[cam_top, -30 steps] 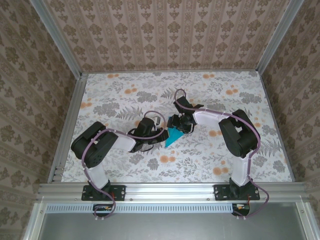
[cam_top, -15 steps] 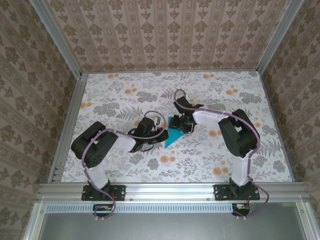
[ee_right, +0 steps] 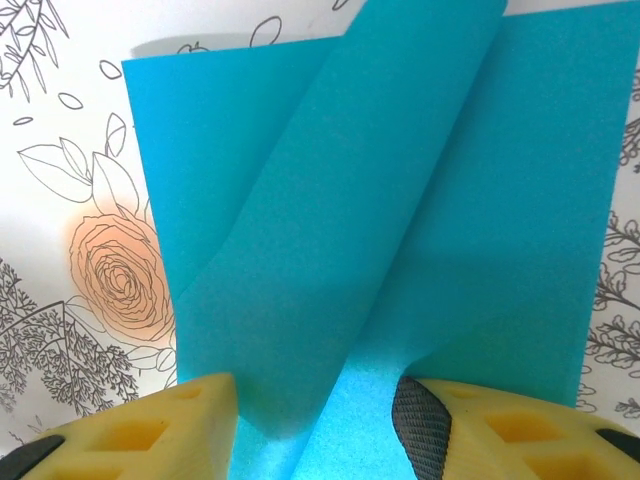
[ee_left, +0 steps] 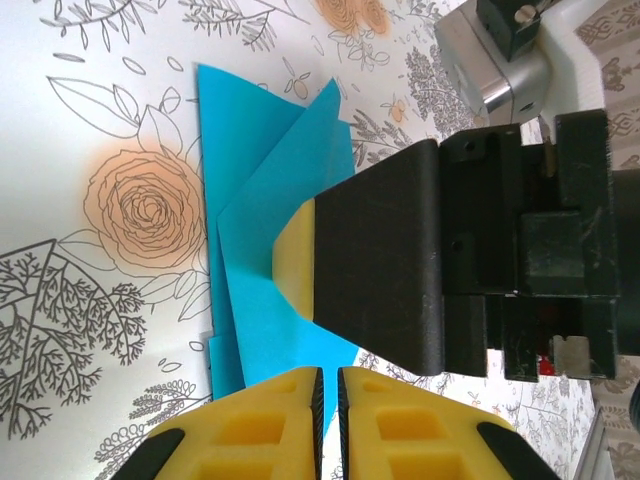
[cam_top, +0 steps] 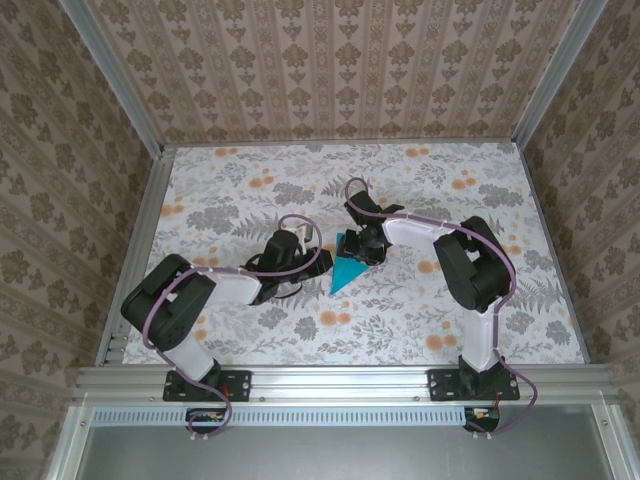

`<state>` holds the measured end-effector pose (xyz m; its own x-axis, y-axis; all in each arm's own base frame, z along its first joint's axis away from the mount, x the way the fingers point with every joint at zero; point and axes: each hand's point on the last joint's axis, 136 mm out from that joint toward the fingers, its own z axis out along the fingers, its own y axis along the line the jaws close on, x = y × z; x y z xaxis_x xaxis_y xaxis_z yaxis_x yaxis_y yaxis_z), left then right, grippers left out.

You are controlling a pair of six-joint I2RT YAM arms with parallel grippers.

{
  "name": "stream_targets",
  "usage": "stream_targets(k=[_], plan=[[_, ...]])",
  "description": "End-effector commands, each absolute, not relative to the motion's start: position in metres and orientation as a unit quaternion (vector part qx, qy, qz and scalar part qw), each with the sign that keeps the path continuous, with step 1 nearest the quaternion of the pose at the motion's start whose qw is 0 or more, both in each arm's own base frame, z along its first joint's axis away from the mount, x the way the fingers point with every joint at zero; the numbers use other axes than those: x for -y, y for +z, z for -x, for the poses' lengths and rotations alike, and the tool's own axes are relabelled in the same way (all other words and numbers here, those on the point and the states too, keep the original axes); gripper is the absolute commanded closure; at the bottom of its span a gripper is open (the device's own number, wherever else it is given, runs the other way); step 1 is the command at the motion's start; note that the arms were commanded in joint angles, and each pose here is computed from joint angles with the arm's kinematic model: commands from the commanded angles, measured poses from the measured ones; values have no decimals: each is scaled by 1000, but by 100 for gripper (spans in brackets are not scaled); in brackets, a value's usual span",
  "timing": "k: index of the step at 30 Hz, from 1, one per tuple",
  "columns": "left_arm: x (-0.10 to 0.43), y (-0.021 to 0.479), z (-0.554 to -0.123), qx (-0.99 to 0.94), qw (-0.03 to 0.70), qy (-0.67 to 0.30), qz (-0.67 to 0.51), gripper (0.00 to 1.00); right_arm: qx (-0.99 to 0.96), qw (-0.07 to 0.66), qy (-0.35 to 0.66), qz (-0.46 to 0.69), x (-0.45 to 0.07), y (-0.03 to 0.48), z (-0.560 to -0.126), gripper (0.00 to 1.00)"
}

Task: Fold a paper plane with a square sheet of paper (pick it up from the middle)
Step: Fourth fold the wing at the center of the table.

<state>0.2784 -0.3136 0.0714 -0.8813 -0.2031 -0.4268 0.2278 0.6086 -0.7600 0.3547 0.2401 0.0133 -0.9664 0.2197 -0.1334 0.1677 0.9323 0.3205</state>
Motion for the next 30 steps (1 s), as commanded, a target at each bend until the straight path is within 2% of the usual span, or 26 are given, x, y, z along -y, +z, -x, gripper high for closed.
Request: stream_targets(k=[1,16,30], plan=[[319,65,-275,-862,225,-453,-6,86,-994,9,51,-100,-202,-56,-316,47],[338,58,-273,-857,200,-475,-20,87,-994,3,50,-100,-203,-59,-316,45],[335,34,-267,-880,169,-443,-12,87,-993,-8,41,-106,-201,-61,-311,45]])
